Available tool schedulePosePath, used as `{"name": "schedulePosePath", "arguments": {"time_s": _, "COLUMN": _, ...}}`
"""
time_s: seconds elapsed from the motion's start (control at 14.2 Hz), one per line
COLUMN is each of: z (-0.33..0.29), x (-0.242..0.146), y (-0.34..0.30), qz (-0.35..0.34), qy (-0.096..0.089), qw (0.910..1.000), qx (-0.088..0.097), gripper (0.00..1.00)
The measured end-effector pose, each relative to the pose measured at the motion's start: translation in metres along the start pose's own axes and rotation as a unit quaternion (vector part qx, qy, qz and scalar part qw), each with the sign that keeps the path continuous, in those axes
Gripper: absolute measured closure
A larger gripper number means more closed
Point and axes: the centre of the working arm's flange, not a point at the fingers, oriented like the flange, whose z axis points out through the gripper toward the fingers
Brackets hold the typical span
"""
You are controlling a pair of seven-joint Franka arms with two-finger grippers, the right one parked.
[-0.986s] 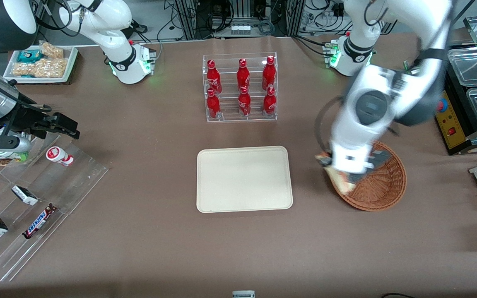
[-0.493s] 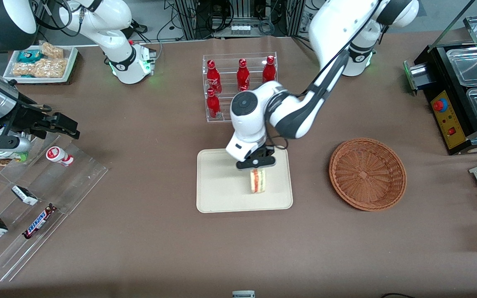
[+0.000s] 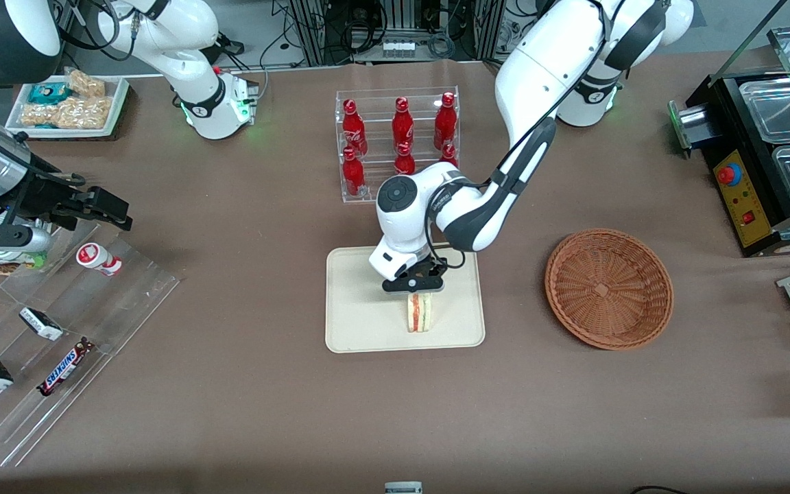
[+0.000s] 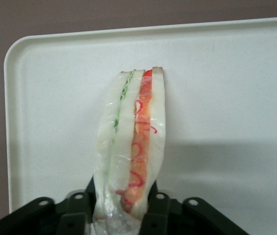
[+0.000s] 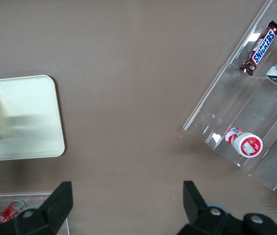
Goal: Place sandwich from basket to tray
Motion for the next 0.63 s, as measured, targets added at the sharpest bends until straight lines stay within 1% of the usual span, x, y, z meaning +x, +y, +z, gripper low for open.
{"name": "schedulePosePath", "arguments": {"time_s": 0.07, "z": -0.003, "x": 0.002, "y": 0.0, "qz": -0.001, "qy": 0.002, "qw": 1.0, "qx": -0.002, "gripper": 0.41}}
{"name": "schedulePosePath", "arguments": {"time_s": 0.14, "z": -0.01, "x": 0.006, "y": 0.001, "qz": -0.004, "qy": 0.007, "qw": 0.9999, "qx": -0.006, "gripper": 0.32}}
{"name": "schedulePosePath", "arguments": {"time_s": 0.21, "z": -0.023, "x": 0.013, "y": -0.001, "qz": -0.014, "qy": 0.015, "qw": 0.9997, "qx": -0.012, "gripper": 0.21}}
{"name": "schedulePosePath", "arguments": {"time_s": 0.28, "z": -0.043, "x": 0.025, "y": -0.008, "qz": -0.036, "qy": 0.023, "qw": 0.999, "qx": -0.012, "gripper": 0.12}}
{"name": "schedulePosePath", "arguments": {"time_s": 0.35, "z": -0.072, "x": 0.041, "y": -0.024, "qz": -0.071, "qy": 0.029, "qw": 0.997, "qx": -0.012, "gripper": 0.01}}
{"name": "schedulePosePath", "arguments": {"time_s": 0.49, "z": -0.142, "x": 0.079, "y": -0.08, "qz": -0.143, "qy": 0.025, "qw": 0.9893, "qx": -0.02, "gripper": 0.0}}
{"name": "schedulePosePath", "arguments": {"time_s": 0.56, "z": -0.177, "x": 0.096, "y": -0.118, "qz": -0.176, "qy": 0.023, "qw": 0.984, "qx": -0.017, "gripper": 0.0}}
{"name": "schedulePosePath", "arguments": {"time_s": 0.63, "z": -0.207, "x": 0.109, "y": -0.16, "qz": -0.207, "qy": 0.018, "qw": 0.9781, "qx": -0.008, "gripper": 0.0}}
